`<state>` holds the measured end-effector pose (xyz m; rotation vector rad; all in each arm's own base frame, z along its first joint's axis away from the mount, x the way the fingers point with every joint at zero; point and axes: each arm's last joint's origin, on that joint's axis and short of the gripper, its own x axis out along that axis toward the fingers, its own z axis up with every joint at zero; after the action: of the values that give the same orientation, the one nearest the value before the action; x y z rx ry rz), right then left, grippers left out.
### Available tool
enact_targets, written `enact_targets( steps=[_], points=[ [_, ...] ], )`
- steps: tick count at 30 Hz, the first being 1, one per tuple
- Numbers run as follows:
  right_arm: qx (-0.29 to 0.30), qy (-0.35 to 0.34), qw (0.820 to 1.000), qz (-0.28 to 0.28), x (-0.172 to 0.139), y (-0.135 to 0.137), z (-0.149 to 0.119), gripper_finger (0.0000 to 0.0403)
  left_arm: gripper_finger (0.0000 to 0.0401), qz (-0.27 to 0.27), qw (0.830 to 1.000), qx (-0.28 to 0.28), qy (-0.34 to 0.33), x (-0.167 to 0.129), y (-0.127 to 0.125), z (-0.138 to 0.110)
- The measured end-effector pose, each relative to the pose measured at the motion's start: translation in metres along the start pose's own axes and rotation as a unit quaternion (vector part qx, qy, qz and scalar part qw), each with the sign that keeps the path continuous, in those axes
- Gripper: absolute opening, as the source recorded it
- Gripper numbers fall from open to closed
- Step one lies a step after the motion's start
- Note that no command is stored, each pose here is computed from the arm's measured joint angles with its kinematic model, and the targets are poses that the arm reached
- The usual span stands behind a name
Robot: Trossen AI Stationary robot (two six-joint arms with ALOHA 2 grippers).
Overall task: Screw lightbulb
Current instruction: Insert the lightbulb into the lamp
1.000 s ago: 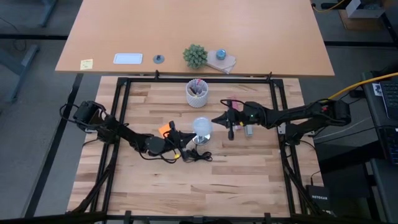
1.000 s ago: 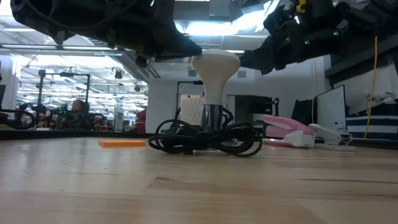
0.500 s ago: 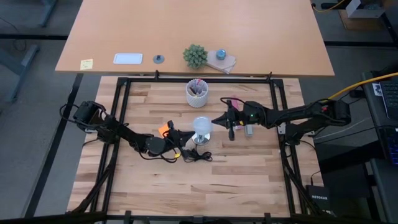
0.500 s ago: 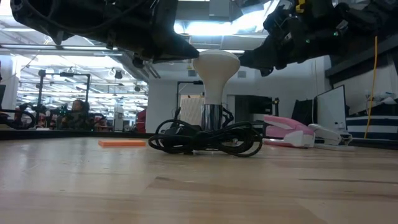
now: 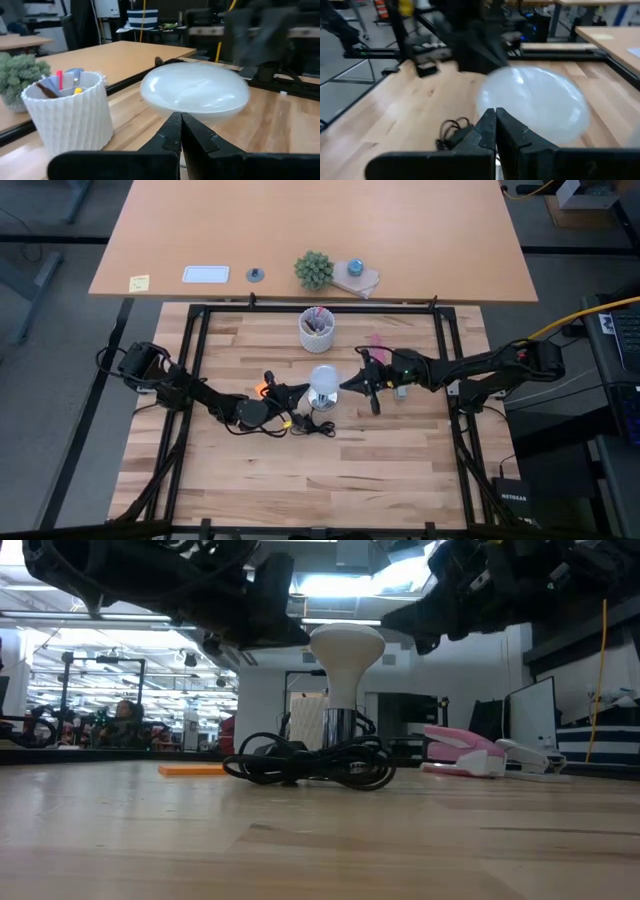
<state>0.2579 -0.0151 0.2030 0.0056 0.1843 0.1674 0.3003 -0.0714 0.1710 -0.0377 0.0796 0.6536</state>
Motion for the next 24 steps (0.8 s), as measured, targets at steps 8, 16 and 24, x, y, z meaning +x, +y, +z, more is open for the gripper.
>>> enact_targets(
  steps=[8, 16, 24],
  points=[
    [-0.015, -0.041, 0.999, 0.002, 0.002, 0.010, 0.009, 0.0005, 0.0001, 0.028, 1.000, -0.012, 0.003, 0.005, 0.006, -0.001],
    [-0.052, -0.062, 0.992, -0.096, -0.007, 0.005, 0.020, 0.0005, 0.0001, 0.009, 1.000, -0.008, 0.000, -0.013, -0.008, -0.002],
    [-0.073, -0.071, 0.983, -0.155, -0.021, -0.020, 0.027, 0.0005, 0.0001, -0.045, 0.999, -0.025, 0.006, -0.025, -0.018, -0.004]
  ],
)
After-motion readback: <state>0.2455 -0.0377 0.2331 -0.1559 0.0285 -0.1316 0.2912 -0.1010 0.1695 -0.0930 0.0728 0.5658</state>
